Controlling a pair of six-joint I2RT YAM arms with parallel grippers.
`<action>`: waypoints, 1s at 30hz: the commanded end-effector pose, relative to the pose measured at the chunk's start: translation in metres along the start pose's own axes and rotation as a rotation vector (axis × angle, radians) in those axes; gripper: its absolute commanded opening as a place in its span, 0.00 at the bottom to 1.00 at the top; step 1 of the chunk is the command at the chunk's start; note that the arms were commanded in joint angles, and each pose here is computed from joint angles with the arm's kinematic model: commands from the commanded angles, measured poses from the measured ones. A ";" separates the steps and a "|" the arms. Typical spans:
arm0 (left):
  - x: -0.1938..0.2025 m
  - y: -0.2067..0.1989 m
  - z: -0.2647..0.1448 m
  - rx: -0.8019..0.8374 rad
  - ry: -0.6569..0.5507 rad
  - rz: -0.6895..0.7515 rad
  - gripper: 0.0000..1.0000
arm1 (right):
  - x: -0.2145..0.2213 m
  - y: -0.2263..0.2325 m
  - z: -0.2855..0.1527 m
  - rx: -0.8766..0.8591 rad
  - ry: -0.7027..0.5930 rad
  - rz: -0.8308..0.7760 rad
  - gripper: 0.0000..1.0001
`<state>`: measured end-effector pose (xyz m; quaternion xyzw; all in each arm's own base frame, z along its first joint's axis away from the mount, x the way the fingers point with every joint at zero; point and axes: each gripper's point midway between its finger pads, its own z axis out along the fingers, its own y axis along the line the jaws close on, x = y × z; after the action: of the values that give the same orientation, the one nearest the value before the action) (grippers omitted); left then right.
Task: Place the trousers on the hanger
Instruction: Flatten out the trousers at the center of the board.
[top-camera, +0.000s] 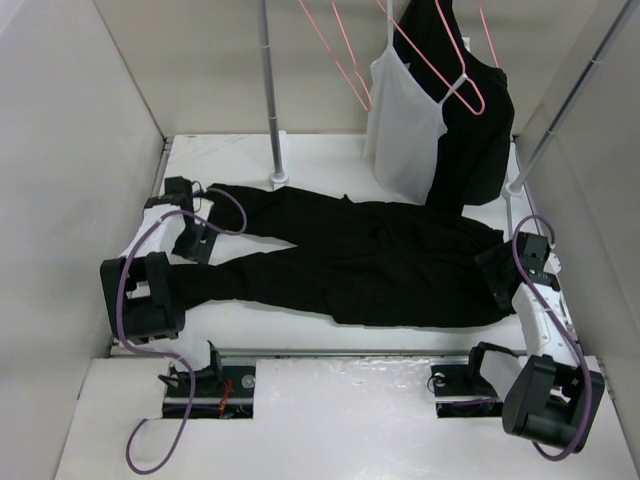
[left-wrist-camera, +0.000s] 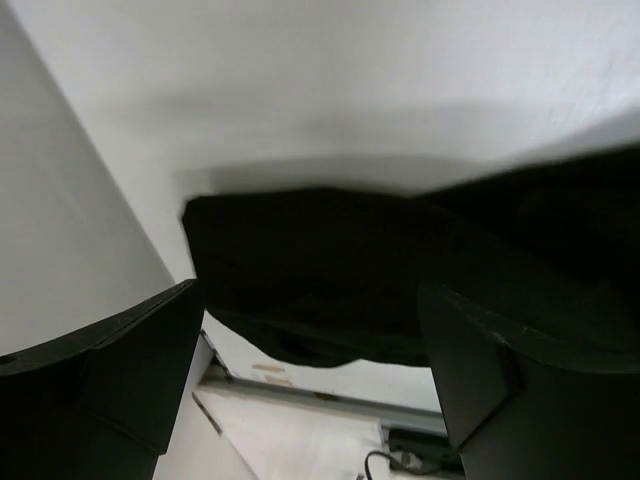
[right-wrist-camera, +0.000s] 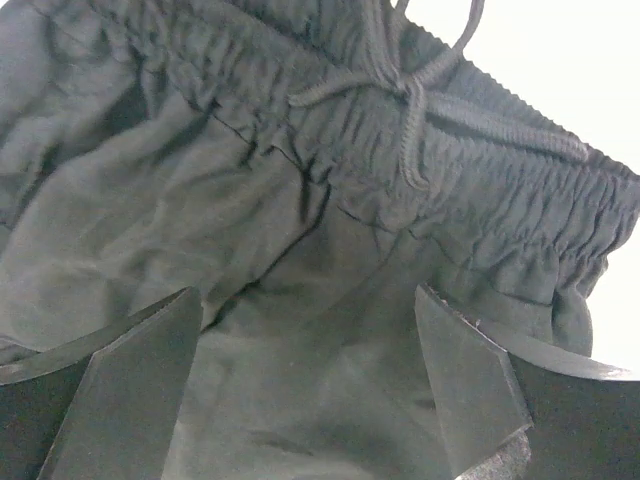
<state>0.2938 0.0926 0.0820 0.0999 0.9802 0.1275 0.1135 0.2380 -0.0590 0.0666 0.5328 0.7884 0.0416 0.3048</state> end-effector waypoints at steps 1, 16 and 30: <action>0.021 0.005 0.001 -0.064 0.038 0.017 0.85 | -0.006 0.011 0.004 -0.045 -0.020 0.033 0.92; 0.018 0.037 -0.024 -0.083 -0.084 -0.278 0.88 | 0.013 -0.009 0.003 0.001 0.025 0.093 0.93; 0.113 0.055 0.020 -0.097 0.064 -0.528 0.86 | 0.023 -0.015 0.013 0.051 0.084 0.060 0.85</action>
<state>0.2040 0.1647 0.0714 -0.1427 0.9694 0.1596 0.1204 0.2213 -0.0479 0.0398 0.5627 0.7839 0.0508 0.2575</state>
